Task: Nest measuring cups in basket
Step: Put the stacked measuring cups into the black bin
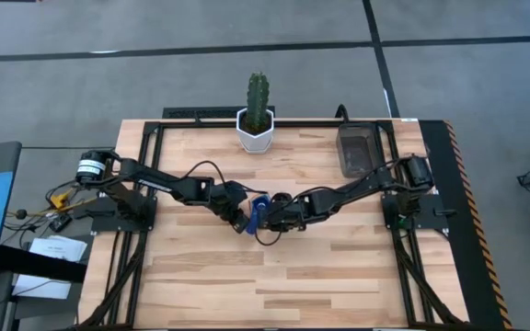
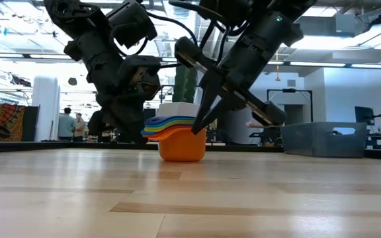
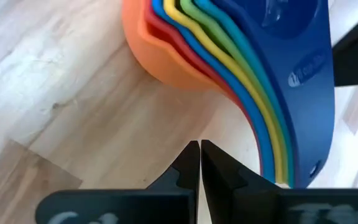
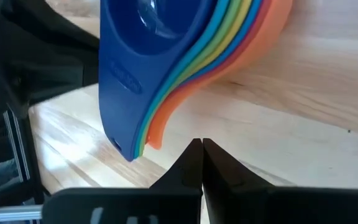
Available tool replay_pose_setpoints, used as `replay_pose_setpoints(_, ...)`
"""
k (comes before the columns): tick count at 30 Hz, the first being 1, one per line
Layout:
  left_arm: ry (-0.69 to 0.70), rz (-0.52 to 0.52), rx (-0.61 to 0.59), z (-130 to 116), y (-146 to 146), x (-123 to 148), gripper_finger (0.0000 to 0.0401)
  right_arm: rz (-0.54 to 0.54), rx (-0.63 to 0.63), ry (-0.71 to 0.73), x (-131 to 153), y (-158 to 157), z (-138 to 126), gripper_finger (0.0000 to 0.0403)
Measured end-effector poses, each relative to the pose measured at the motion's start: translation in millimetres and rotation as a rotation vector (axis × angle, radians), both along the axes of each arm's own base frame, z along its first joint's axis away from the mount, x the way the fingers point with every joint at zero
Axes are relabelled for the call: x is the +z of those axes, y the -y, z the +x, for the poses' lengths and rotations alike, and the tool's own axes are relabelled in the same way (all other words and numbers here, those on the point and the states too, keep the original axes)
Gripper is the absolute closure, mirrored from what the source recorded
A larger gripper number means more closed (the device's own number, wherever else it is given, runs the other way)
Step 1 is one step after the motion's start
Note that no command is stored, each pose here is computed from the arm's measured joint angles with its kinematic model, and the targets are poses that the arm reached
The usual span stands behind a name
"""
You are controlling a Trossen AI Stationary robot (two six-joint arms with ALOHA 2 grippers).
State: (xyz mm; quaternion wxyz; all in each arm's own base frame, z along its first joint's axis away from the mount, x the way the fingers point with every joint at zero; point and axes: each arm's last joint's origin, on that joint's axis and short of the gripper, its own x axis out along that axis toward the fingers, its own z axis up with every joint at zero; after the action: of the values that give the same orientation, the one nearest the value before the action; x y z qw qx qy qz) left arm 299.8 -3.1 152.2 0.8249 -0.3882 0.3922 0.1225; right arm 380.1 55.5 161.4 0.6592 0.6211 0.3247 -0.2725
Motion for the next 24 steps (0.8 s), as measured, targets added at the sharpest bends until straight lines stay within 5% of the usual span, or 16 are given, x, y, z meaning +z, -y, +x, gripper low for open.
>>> replay_pose_setpoints(24,0.061,0.004,-0.092,4,5,2,0.0399,-0.011,0.082,0.093,-12,7,19,0.0381)
